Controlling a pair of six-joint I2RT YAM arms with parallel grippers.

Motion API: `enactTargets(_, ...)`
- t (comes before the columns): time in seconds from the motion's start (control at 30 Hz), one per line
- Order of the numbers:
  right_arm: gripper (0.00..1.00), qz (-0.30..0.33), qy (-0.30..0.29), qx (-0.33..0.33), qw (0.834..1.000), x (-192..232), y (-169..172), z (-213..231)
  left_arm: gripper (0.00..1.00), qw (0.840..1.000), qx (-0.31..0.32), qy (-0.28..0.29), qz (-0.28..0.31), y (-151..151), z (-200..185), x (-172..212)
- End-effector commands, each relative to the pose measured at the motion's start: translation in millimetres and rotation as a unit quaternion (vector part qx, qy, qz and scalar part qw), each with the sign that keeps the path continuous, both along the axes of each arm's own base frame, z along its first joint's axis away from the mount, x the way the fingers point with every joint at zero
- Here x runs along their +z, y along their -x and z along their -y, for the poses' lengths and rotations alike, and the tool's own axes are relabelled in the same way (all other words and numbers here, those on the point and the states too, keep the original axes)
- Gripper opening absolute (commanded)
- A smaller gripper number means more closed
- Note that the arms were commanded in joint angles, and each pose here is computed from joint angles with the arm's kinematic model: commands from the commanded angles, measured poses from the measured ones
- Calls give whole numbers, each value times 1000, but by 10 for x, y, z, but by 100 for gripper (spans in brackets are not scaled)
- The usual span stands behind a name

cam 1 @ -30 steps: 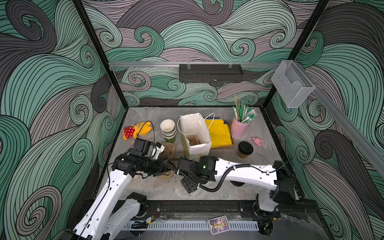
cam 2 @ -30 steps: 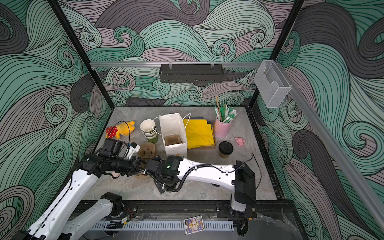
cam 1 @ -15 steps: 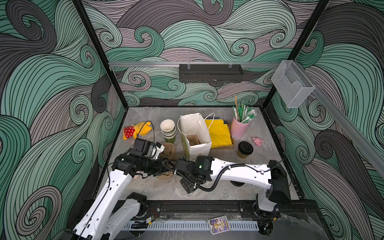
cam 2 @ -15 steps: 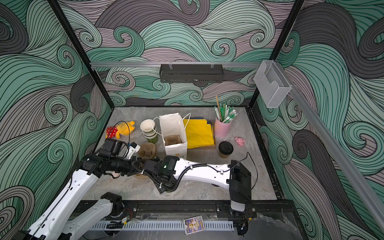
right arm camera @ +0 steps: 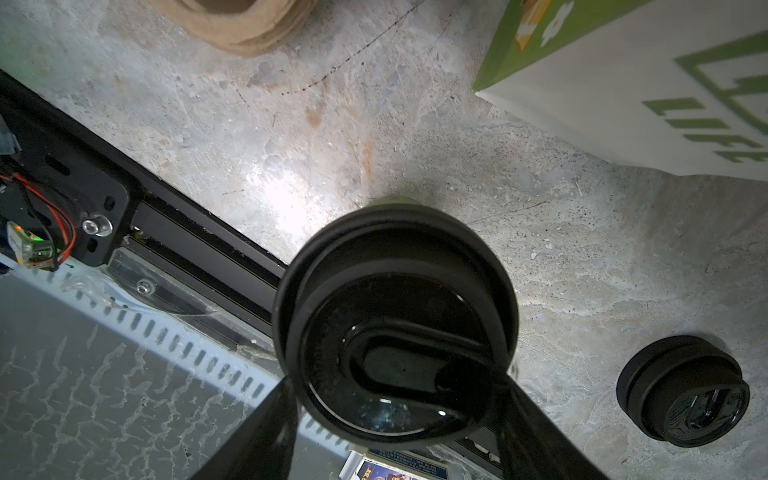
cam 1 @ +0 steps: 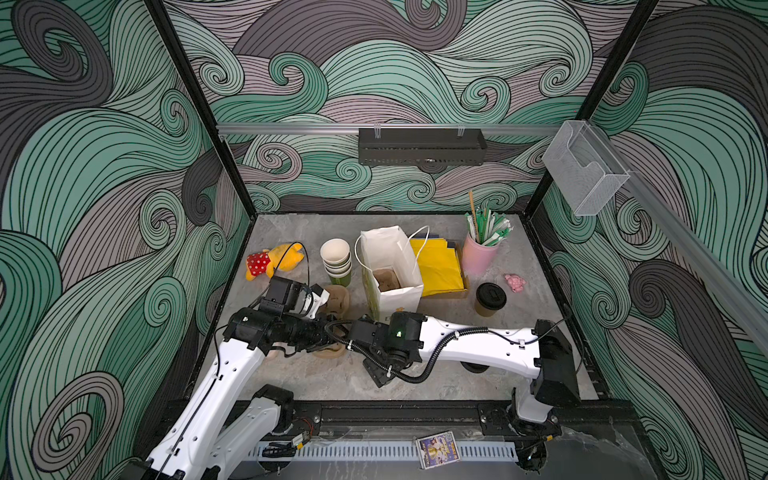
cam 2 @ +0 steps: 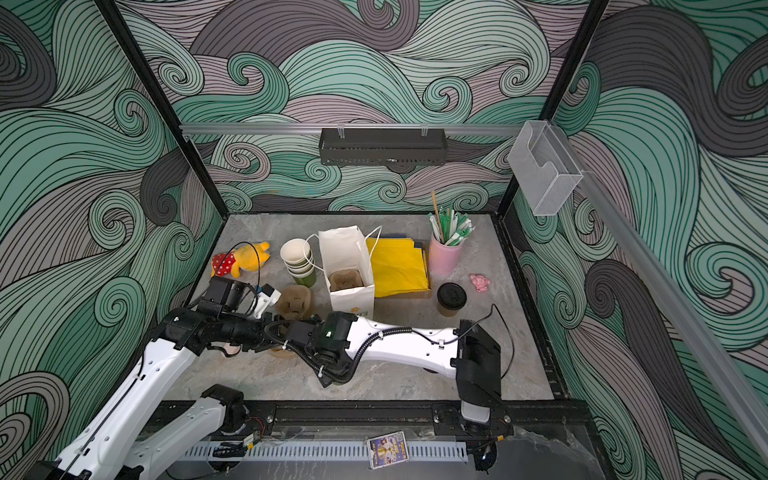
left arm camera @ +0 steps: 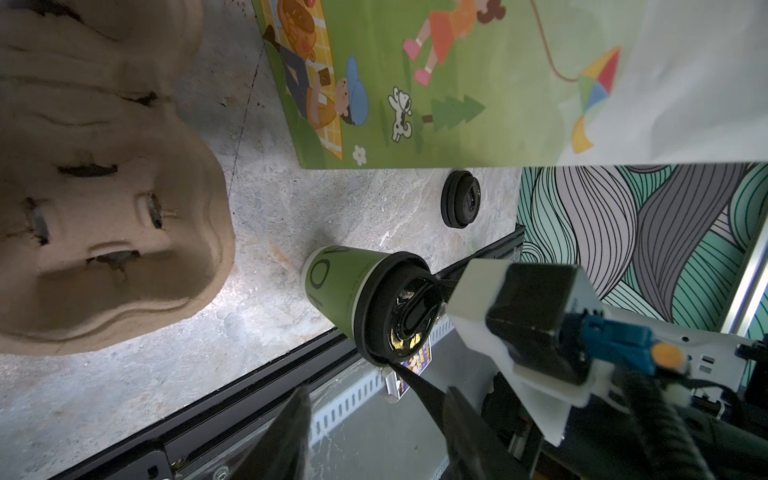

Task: Pack the takeout coffee
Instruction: 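Bring the left gripper to the cup's side while right holds the lid, then grip the green cup body with the left gripper beside the right gripper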

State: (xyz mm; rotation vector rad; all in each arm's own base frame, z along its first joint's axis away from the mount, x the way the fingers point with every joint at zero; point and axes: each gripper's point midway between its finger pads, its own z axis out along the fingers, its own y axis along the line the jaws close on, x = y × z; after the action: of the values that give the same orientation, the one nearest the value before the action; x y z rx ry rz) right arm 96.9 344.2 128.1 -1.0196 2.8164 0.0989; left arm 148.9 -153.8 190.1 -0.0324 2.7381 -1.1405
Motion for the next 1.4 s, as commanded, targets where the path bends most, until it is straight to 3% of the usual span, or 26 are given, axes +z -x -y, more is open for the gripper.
enactTargets(0.0,70,-19,41,-1,999,-176,84,109,55,1000,-6,-5,12,-8,-12,28)
enactTargets(0.47,69,-38,64,13,997,-383,209,175,54,1000,-9,-6,4,11,-11,-47)
enactTargets(0.77,73,9,14,19,1000,-3,55,6,54,1000,-9,-5,5,3,-7,-36)
enactTargets(1.37,86,45,-23,11,999,272,-41,-16,54,1000,-10,-8,7,1,-13,-26)
